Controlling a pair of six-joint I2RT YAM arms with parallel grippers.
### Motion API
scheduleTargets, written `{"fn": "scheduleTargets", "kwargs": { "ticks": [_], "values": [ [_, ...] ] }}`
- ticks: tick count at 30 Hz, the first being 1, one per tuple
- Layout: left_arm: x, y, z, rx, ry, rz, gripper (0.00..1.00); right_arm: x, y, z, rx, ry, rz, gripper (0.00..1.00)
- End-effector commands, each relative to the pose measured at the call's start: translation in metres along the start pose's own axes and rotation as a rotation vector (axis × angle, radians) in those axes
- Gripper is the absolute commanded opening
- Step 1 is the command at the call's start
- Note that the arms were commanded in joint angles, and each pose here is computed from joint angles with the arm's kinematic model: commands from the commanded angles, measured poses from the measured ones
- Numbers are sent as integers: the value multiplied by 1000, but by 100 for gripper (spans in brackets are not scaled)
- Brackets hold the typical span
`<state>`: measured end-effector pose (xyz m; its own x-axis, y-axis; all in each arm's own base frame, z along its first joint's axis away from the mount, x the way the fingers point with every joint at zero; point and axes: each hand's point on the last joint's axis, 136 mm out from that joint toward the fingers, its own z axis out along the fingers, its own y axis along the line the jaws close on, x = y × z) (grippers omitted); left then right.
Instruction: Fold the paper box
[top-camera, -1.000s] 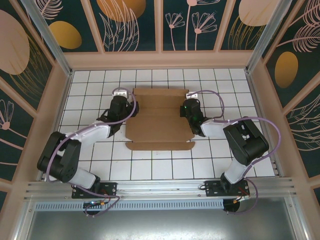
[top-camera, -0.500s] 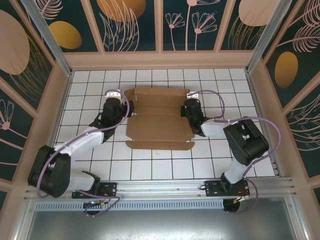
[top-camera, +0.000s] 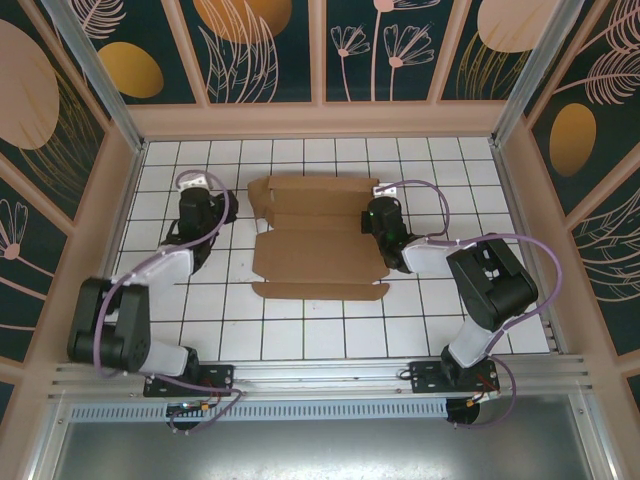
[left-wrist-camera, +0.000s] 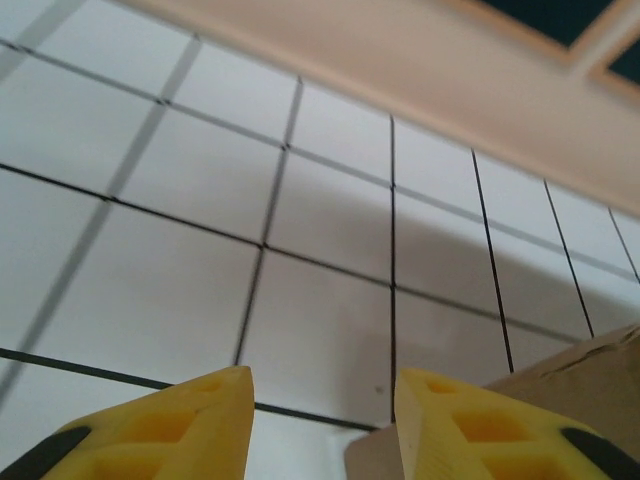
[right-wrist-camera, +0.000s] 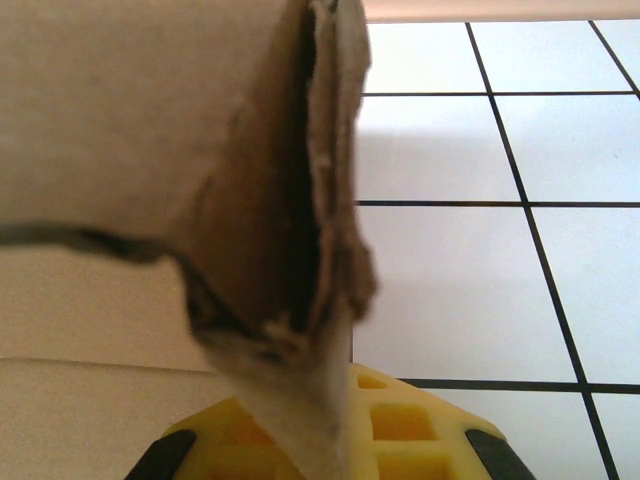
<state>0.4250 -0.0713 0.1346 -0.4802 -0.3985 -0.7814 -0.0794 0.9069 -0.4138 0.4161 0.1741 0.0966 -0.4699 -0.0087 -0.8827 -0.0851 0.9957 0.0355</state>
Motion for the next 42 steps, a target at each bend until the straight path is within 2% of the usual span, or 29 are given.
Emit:
{"fn": "scheduleTargets", "kwargs": {
  "ticks": [1, 8, 12, 16, 20, 31, 42],
  "values": [
    [10, -25, 13, 135, 71, 11, 42, 17, 0, 6, -6, 62, -6, 8],
    [23, -52, 12, 266, 122, 54, 46, 20, 2, 9, -11, 75, -9, 8],
    [40, -67, 8, 298, 145, 114, 48, 18, 4, 11, -16, 75, -10, 8],
    [52, -73, 11, 291, 174, 155, 48, 20, 5, 11, -21, 80, -8, 8],
    [48, -74, 15, 281, 164, 172, 48, 22, 5, 11, -25, 86, -9, 8],
    [57, -90, 18, 365, 190, 255, 49, 24, 7, 13, -36, 93, -9, 9],
    [53, -91, 47, 302, 177, 353, 51, 27, 10, 14, -49, 103, -9, 9]
  ]
}}
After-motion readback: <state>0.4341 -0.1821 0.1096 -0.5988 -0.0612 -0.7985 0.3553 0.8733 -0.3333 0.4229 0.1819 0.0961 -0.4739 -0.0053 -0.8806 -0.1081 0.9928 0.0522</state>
